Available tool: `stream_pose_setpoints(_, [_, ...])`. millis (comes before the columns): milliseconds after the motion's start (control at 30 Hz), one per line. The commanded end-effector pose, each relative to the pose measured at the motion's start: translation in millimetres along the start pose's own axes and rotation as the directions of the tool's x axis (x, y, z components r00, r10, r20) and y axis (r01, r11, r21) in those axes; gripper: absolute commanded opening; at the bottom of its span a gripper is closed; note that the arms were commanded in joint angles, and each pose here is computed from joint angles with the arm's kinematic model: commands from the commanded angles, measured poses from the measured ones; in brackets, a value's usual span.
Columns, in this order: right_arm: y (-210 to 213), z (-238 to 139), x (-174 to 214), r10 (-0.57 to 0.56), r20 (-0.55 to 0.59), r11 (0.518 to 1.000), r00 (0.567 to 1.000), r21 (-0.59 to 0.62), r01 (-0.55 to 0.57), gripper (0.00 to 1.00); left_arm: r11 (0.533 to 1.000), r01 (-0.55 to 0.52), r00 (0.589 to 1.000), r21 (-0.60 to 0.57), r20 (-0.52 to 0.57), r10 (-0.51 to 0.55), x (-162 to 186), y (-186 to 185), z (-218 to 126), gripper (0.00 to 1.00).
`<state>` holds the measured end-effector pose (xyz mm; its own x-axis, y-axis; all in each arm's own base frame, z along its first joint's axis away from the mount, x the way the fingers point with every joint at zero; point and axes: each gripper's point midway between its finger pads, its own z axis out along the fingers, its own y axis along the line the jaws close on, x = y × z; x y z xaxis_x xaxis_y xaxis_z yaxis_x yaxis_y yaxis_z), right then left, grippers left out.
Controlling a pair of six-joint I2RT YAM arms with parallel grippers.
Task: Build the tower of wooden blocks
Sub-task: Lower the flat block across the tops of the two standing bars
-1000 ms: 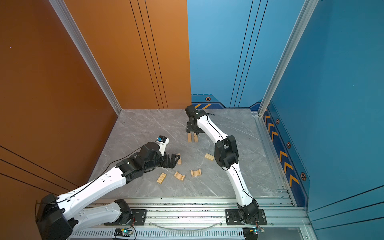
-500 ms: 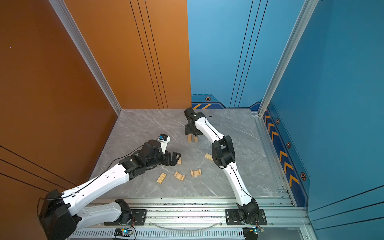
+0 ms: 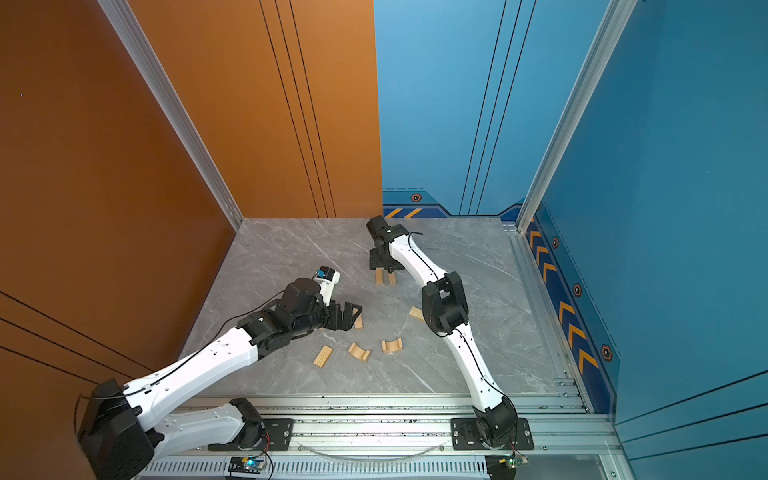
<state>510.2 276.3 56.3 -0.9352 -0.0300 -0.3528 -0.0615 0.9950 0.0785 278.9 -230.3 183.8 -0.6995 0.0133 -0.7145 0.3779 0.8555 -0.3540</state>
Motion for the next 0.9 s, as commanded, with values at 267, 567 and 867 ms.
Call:
stream_pose_setpoints(267, [6.1,5.9,9.3,-0.023,-0.038,1.0,0.999,-0.011,0.023,0.64,1.0,0.001,1.0,0.021,0.015,-0.002,-6.8,-0.6,0.3,0.98])
stream_pose_setpoints(567, [3.6,6.7,9.9,-0.022,-0.041,1.0,0.999,-0.002,0.022,0.65,1.0,0.005,1.0,0.023,0.021,-0.006,-8.1,0.3,-0.9,0.98])
stream_pose_setpoints(867, [0.5,12.0,13.9,-0.026,-0.054,1.0,0.998,0.014,0.027,0.66,1.0,0.011,1.0,0.019,0.026,-0.012,-5.4,4.0,-3.4,0.98])
